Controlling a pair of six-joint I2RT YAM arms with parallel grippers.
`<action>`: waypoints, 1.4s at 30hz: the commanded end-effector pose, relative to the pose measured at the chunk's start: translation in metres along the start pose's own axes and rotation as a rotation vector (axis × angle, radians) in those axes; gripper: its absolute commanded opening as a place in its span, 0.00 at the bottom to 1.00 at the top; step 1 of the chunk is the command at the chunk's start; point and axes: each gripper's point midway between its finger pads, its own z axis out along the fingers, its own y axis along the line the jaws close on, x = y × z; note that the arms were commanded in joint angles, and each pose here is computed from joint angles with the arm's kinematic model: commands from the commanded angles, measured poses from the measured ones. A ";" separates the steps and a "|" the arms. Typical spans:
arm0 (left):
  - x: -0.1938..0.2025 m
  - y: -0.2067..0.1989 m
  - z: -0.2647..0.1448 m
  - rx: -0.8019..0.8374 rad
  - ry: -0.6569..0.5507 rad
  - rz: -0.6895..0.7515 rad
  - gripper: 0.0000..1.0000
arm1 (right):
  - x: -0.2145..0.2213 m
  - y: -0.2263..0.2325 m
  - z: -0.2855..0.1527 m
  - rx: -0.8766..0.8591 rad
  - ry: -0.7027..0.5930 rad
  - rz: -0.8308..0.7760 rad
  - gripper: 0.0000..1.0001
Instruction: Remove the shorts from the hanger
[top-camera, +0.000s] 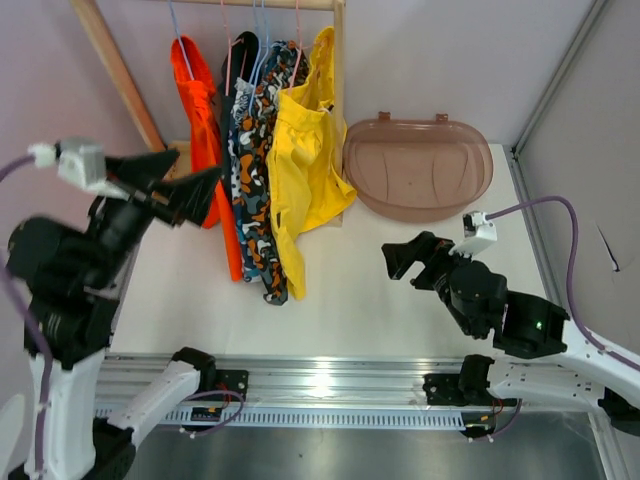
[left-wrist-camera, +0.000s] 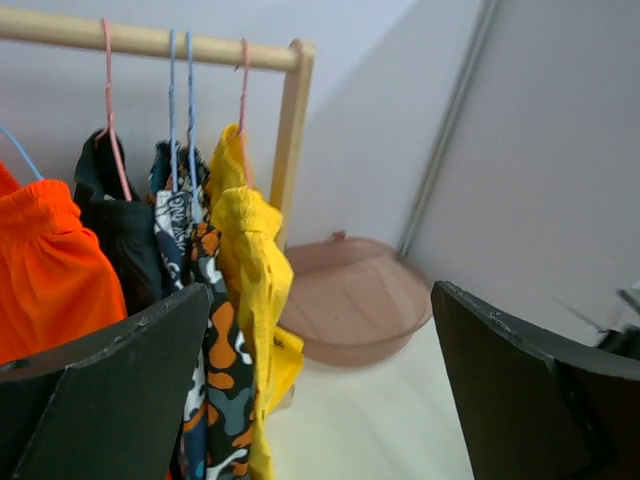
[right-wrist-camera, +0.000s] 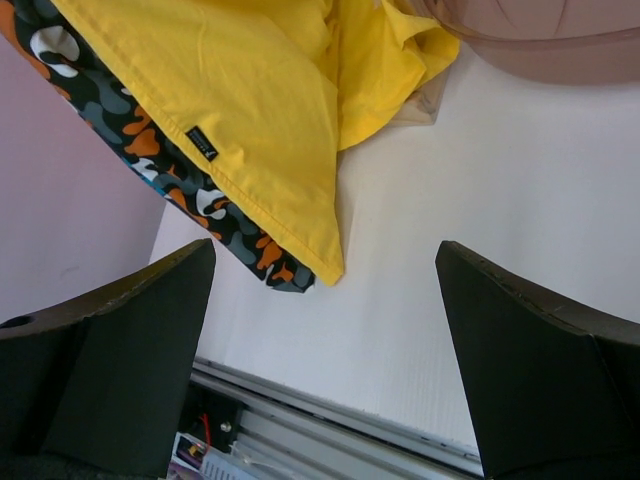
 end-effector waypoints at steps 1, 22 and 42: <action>0.018 0.031 0.052 -0.108 0.131 0.036 0.99 | -0.009 -0.011 0.001 0.099 -0.057 -0.028 0.99; 0.082 0.049 0.291 -0.084 0.191 0.139 0.99 | 0.049 -0.007 0.018 -0.017 0.054 -0.176 0.99; 0.143 0.084 0.323 -0.185 0.257 0.194 0.78 | 0.046 -0.023 0.010 0.014 0.052 -0.128 1.00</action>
